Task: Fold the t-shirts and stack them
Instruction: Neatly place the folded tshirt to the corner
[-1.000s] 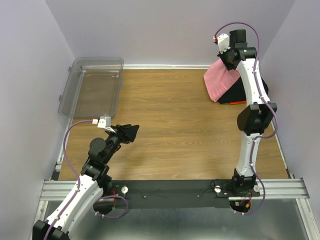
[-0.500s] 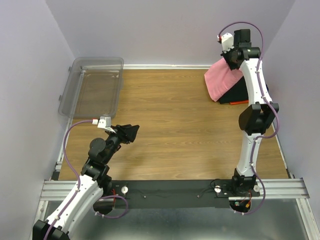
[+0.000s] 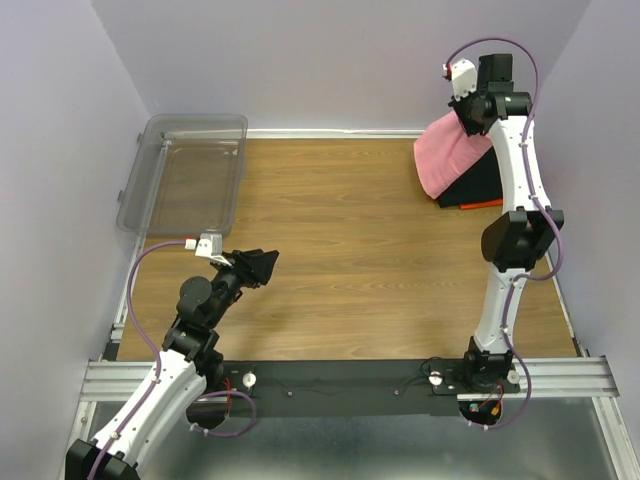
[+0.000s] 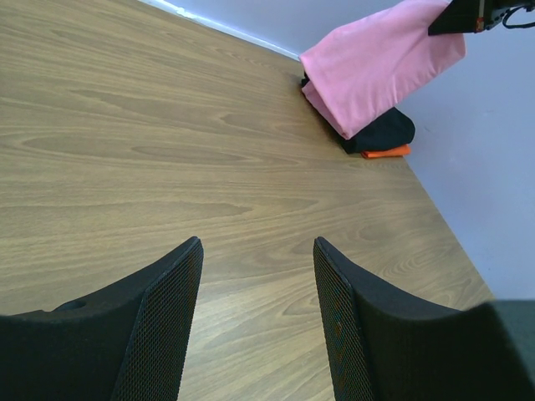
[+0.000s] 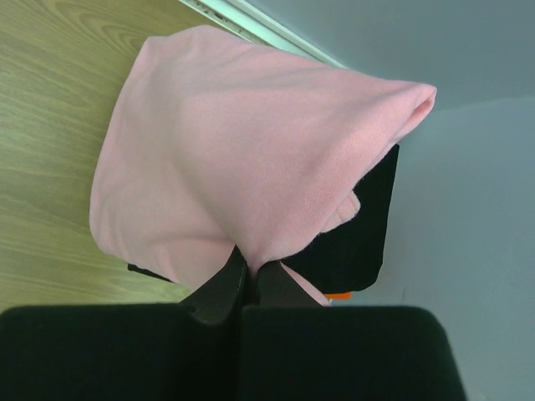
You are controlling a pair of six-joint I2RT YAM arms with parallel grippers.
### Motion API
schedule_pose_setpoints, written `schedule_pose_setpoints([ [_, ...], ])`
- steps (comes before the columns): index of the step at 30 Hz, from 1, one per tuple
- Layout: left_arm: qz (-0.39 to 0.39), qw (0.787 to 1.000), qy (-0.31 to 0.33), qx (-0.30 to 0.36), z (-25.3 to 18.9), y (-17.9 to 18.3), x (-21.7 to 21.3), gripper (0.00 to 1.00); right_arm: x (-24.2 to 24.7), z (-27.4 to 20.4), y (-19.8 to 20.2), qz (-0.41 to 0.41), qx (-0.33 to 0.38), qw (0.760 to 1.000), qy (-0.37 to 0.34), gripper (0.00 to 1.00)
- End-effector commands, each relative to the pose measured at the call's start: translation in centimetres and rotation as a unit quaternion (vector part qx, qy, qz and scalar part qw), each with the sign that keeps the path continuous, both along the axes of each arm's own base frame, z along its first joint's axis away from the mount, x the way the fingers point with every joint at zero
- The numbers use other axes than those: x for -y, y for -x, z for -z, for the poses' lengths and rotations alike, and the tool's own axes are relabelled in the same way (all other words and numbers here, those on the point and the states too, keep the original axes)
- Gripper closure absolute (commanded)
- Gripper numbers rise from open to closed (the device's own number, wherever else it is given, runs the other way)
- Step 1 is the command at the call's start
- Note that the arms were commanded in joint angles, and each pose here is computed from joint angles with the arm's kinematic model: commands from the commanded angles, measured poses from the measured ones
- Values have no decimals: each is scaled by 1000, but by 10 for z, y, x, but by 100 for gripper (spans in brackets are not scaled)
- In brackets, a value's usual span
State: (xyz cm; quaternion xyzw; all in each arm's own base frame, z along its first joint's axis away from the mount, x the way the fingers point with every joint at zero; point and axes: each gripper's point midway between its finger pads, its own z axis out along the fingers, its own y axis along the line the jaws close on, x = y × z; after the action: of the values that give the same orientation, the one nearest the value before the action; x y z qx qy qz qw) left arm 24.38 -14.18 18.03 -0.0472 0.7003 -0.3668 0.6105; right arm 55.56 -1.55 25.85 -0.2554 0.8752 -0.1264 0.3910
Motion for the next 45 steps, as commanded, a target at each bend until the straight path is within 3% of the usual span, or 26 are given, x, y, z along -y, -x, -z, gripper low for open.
schedule_pose_setpoints([
  [1, 8, 1000, -1, 6, 2, 2, 2, 36, 7, -44, 2, 2, 53, 999, -7, 99],
  [18, 8, 1000, -4, 4, 4, 1, 3, 36, 66, 15, -3, 55, -7, 998, 10, 99],
  [22, 10, 1000, -4, 3, 5, 1, 3, 36, 69, 40, -5, 57, -26, 998, 9, 92],
  [32, 10, 1000, -3, 3, 5, 2, 3, 36, 91, 72, -19, 93, -35, 995, 20, 85],
  [45, 11, 1000, -5, 1, 6, 1, 4, 36, 133, 97, -1, 146, -63, 987, 14, 74],
])
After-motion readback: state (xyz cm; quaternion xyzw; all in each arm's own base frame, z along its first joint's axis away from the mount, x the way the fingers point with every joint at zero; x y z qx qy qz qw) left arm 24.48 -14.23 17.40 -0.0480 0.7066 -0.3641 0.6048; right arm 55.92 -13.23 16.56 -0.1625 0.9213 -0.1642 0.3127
